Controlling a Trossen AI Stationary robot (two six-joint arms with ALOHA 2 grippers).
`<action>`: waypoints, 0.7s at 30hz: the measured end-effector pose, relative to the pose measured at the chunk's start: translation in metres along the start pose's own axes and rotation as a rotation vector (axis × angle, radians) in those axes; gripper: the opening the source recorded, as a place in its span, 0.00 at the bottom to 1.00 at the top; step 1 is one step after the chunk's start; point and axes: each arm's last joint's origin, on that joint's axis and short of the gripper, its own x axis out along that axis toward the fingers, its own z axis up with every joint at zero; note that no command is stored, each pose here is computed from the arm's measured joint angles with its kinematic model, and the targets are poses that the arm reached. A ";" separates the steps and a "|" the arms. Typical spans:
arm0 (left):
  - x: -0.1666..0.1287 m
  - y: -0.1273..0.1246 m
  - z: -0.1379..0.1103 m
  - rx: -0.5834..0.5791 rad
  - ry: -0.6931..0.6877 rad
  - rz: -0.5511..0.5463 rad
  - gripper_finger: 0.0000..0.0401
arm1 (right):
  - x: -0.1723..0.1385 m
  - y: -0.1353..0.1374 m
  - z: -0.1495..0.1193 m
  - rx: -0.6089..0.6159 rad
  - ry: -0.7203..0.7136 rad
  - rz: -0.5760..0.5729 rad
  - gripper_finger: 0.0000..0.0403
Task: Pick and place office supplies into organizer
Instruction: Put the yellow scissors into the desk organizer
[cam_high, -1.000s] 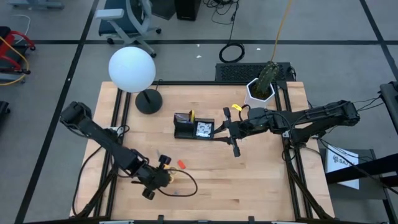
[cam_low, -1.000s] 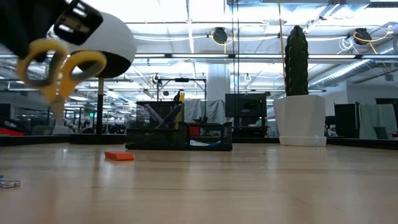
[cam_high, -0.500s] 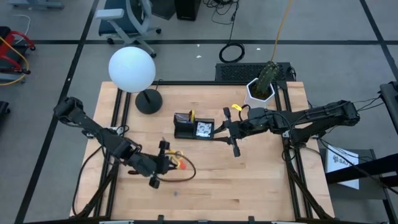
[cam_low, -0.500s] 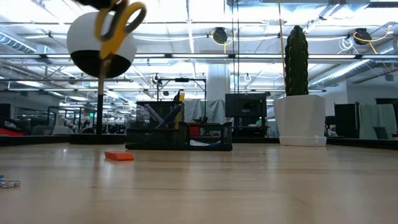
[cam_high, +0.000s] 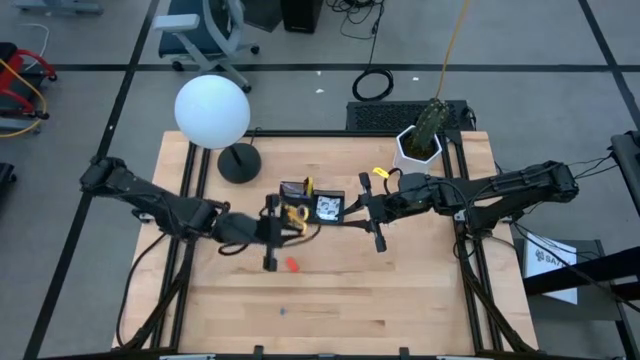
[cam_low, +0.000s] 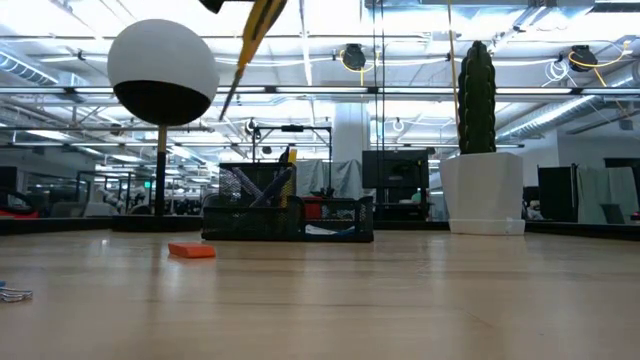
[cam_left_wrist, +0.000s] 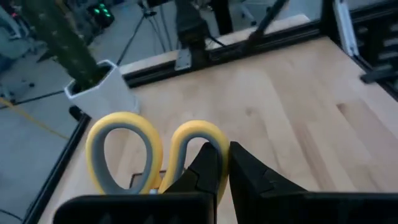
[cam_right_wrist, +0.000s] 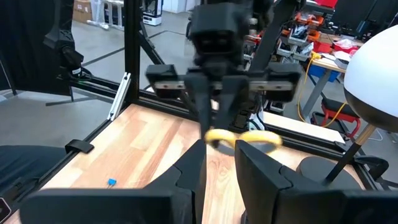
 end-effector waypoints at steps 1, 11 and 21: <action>-0.001 0.004 0.001 -0.007 -0.006 0.006 0.05 | 0.000 0.000 0.000 0.000 0.000 0.000 0.19; 0.001 0.042 0.015 -0.099 -0.167 0.094 0.05 | 0.000 0.000 0.000 0.000 0.000 0.001 0.19; 0.004 0.068 0.005 -0.219 -0.292 0.171 0.05 | 0.001 0.000 -0.001 0.000 0.004 0.002 0.19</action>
